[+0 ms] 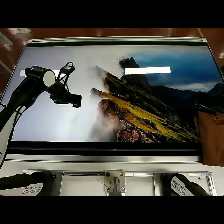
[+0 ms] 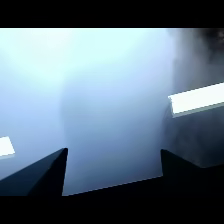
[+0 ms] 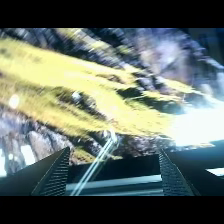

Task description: Fold the shirts.

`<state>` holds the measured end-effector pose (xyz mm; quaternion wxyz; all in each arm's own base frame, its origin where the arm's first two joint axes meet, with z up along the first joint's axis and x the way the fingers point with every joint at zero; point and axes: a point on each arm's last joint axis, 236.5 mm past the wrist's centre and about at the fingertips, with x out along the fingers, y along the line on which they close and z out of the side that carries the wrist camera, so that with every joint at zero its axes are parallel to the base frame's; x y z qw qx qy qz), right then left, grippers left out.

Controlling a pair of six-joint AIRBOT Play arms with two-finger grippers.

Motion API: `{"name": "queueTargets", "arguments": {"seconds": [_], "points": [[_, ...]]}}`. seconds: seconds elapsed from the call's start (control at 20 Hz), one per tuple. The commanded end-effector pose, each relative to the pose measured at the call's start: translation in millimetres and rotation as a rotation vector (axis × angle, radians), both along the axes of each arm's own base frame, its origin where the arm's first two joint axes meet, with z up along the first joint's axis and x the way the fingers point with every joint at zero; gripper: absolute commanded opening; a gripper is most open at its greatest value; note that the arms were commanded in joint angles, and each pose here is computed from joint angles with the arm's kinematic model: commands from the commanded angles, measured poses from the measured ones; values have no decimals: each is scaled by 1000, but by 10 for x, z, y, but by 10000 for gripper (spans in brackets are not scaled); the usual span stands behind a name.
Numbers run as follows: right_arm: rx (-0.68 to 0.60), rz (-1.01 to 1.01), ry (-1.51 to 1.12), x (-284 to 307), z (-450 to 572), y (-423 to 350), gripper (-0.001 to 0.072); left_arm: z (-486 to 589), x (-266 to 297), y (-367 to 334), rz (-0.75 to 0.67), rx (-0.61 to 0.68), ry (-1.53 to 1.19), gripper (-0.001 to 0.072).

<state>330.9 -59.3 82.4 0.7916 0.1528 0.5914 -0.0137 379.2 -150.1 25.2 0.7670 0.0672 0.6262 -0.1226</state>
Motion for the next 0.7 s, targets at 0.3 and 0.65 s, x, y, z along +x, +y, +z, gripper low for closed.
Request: {"name": "queueTargets", "arguments": {"seconds": [0.3, 0.65], "points": [[31, 78, 37, -2, -67, 294, 682, -23, -24, 100, 18, 38, 16, 699], [32, 78, 37, -2, -66, 295, 682, -28, 8, 92, 18, 34, 3, 699]]}}
